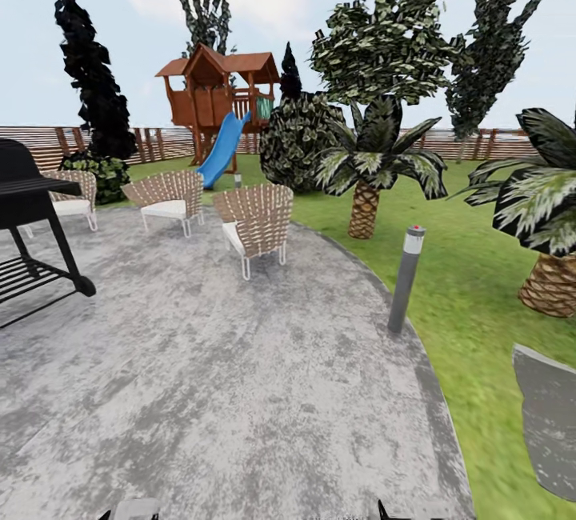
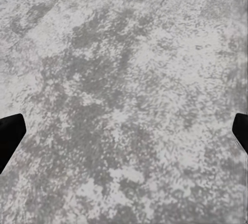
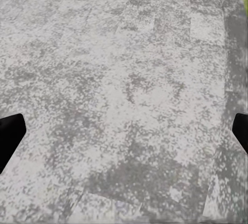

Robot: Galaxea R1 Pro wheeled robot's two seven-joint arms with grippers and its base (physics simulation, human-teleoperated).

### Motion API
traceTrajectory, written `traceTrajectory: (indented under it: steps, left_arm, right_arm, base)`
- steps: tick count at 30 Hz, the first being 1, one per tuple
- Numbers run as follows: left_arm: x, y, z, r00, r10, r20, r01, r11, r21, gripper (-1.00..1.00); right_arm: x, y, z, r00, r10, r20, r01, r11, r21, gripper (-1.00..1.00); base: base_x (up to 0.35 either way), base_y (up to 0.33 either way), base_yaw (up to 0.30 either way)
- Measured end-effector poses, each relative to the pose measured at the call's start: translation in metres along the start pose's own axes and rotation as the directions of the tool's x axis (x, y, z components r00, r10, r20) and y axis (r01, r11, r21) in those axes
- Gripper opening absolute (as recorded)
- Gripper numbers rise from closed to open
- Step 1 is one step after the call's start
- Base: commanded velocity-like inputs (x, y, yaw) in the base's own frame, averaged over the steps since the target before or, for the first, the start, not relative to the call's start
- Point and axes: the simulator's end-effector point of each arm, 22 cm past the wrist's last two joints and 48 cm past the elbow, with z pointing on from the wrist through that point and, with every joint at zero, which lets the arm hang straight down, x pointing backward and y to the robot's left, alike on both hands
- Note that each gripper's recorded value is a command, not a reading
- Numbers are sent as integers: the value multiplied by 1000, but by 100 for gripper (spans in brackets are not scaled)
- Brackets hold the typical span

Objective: In the garden, pick up the pesticide atomizer on the floor and spray pesticide onto both trees until each tree trunk is fully covered.

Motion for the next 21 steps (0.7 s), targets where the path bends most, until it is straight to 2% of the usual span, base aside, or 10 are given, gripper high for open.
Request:
traceTrajectory:
  steps: [21]
  left_arm:
    - [37, -11, 20, 1000, 0, -13, 0, 1000, 6, 100]
  right_arm:
    - [33, 2, 19, 1000, 0, 1, 0, 1000, -2, 100]
  base:
    - [0, 0, -270]
